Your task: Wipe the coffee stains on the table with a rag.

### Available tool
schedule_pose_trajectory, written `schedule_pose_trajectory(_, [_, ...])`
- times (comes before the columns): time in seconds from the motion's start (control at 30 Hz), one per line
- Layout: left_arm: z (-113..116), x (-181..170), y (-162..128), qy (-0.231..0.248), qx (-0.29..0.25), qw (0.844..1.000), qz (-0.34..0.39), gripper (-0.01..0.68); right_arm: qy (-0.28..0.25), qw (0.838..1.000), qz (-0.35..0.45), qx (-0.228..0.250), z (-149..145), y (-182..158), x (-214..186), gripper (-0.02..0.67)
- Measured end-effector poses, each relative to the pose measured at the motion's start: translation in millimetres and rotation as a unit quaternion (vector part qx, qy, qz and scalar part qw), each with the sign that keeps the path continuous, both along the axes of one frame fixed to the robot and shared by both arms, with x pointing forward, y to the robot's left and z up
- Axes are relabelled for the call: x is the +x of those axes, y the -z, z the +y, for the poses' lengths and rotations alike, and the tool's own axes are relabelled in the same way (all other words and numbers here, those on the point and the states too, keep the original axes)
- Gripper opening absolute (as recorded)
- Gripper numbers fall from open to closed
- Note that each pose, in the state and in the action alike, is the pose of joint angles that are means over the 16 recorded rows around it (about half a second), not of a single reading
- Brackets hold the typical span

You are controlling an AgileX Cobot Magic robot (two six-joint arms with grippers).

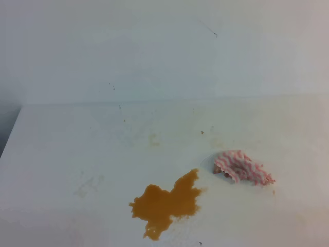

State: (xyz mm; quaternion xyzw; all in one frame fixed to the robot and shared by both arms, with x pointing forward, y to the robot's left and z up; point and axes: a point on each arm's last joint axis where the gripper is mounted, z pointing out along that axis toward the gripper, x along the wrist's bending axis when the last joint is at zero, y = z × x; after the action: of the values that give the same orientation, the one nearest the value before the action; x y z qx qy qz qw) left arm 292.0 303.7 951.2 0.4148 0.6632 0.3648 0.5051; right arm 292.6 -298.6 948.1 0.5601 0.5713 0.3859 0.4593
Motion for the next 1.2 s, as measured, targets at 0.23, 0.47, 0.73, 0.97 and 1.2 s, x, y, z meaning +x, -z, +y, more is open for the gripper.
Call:
schedule_pose_trajectory(0.23, [0.0, -0.1, -2.1, 0.000, 0.000, 1.000, -0.003, 0.000, 0.000, 1.000, -0.001, -0.001, -0.1, -0.2, 0.1, -0.002])
schedule_pose_trajectory(0.47, [0.0, -0.3, -4.5, 0.000, 0.000, 1.000, -0.007, 0.000, 0.000, 1.000, -0.002, -0.003, -0.2, -0.4, 0.1, -0.002])
schedule_pose_trajectory(0.73, [-0.1, -0.5, -7.1, 0.000, 0.000, 1.000, -0.011, -0.001, 0.000, 1.000, -0.004, 0.000, 0.0, -0.6, 0.2, -0.002])
schedule_pose_trajectory(0.97, [0.0, -0.3, -5.4, 0.000, 0.000, 1.000, -0.009, -0.001, 0.001, 1.000, -0.012, 0.012, 0.3, -1.9, 0.6, -0.002])
schedule_pose_trajectory(1.2, [0.0, -0.3, -4.7, 0.000, 0.001, 1.000, -0.008, 0.000, 0.011, 0.998, -0.049, 0.050, 0.2, -7.8, 2.0, -0.002])
